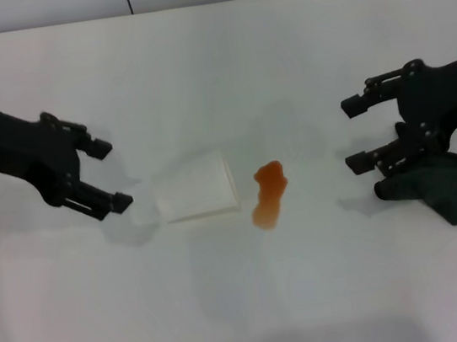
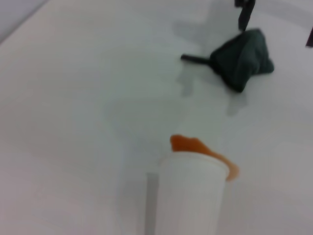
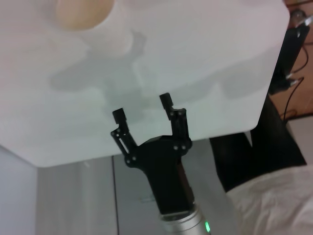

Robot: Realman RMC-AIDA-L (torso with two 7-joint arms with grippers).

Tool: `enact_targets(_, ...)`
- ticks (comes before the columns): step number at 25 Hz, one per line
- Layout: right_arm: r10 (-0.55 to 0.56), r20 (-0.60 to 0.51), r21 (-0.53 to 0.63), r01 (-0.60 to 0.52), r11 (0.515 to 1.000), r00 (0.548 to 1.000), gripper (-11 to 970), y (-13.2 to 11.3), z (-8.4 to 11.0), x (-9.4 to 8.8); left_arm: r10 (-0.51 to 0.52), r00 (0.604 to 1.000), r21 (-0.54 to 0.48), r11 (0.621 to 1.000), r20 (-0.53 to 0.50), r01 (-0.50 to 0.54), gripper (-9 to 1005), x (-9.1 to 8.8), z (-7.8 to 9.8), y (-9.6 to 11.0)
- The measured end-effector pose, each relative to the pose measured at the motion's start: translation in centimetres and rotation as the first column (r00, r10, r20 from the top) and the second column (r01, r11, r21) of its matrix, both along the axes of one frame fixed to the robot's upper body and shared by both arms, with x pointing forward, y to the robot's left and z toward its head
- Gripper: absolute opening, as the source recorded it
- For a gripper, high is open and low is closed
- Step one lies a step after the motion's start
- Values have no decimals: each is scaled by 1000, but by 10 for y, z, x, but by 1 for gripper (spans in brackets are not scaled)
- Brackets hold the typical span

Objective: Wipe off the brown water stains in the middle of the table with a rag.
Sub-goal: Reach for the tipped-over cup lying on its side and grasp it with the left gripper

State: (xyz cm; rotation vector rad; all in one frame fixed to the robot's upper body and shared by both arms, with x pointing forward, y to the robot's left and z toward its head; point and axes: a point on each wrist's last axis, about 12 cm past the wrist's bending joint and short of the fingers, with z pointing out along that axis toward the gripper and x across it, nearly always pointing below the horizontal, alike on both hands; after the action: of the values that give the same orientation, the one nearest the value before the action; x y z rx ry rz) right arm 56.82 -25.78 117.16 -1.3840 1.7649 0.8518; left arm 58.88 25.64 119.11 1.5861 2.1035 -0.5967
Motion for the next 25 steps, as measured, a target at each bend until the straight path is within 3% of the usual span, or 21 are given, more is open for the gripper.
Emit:
enact_targets(11,5,7,-22,-5,1000,1000,842,6,-3,2,-64,995,94,994,80,56,892,7,-17,-32)
enact_targets(17,10,10,-19,-10,1000,1000,842,8,-2,3,-105,987,96,991,120,93,891,7,-26,-47)
enact_targets(25,21,13,-17,-21,1000,1000,842,11,-1,4,-123,988,108,988,96,113,890,7,-41,-57)
